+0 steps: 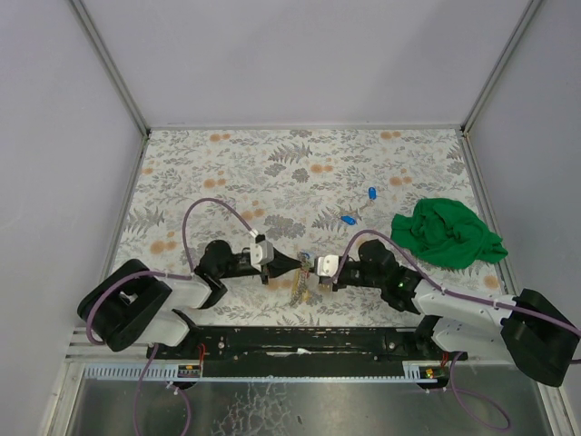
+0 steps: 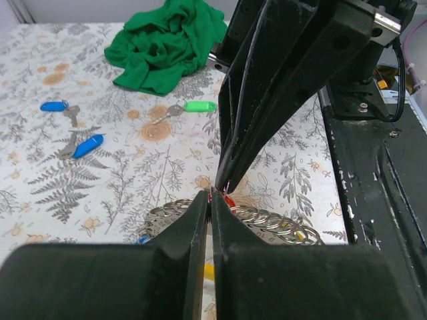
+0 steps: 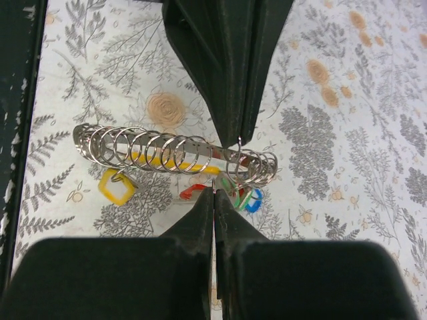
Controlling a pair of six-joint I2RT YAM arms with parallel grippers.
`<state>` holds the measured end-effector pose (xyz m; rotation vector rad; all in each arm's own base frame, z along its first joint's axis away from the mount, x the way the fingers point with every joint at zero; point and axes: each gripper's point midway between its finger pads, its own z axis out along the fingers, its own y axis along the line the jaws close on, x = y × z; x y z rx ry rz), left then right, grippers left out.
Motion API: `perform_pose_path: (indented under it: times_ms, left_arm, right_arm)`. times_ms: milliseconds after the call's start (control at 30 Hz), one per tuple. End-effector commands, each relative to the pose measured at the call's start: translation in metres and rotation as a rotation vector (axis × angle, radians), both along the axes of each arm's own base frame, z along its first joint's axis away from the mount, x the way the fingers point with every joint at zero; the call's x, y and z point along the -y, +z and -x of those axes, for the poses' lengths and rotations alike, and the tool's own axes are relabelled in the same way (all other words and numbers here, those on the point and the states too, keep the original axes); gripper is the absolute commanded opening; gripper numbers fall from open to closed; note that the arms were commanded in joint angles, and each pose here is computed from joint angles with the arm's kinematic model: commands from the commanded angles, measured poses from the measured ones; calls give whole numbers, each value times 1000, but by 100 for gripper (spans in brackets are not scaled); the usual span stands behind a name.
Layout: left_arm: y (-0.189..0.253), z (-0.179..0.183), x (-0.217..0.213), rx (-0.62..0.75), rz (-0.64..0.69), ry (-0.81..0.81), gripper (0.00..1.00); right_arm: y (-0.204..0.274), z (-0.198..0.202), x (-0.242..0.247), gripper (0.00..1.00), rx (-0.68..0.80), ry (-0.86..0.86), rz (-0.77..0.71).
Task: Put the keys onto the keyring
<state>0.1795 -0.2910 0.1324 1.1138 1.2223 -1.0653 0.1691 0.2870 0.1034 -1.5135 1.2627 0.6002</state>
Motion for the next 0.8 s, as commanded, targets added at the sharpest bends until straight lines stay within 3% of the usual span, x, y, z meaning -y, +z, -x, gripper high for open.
perform_pose_path:
  times_ms: [0, 200, 767]
  left_arm:
    - [33, -3, -5, 106, 104, -27, 0]
    - [39, -4, -8, 83, 145, -63, 0]
    - [36, -12, -3, 55, 147, -76, 0]
  right_arm:
    - [33, -9, -5, 0, 11, -19, -149]
    - [57, -12, 1, 0, -9, 17, -284]
    - [51, -19, -10, 0, -48, 35, -286]
